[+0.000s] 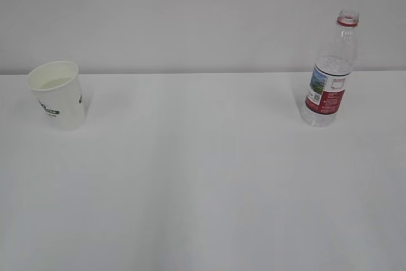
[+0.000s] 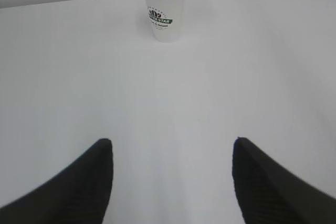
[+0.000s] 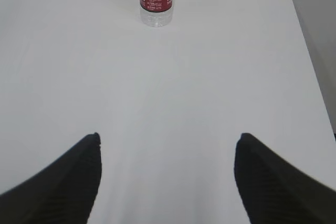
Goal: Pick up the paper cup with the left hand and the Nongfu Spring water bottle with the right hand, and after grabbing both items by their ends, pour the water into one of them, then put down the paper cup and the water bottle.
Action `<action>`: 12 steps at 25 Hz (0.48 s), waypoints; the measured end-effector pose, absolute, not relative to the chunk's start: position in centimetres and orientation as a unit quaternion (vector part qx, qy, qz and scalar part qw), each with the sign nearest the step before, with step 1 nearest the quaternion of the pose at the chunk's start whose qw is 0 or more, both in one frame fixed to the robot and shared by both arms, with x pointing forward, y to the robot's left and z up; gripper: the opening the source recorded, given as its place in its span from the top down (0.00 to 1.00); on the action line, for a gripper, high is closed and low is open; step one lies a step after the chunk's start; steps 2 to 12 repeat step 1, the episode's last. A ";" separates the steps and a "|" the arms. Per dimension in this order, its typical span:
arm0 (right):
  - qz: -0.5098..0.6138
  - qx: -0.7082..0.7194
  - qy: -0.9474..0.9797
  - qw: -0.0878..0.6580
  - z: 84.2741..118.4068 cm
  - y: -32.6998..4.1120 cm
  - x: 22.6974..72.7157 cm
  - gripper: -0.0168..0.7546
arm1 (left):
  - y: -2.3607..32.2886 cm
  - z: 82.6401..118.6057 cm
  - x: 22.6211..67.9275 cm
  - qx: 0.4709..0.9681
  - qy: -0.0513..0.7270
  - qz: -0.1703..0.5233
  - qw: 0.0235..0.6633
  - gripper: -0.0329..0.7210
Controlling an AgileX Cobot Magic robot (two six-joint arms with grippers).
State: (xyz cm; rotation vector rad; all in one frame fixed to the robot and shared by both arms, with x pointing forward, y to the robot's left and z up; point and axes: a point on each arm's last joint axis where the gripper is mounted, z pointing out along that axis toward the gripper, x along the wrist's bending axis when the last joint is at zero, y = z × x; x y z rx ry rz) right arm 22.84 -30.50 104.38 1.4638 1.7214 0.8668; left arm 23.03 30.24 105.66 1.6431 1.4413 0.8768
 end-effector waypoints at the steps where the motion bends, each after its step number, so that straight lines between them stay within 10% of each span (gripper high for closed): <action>1: 0.335 0.566 0.665 0.353 104.4 -30.5 22.8 0.21 | 30.2 105.7 23.0 0.644 0.565 0.344 0.383 0.27; 12: 0.335 0.566 0.665 0.353 104.4 -30.5 22.8 0.21 | 30.2 105.7 23.0 0.644 0.565 0.344 0.383 0.27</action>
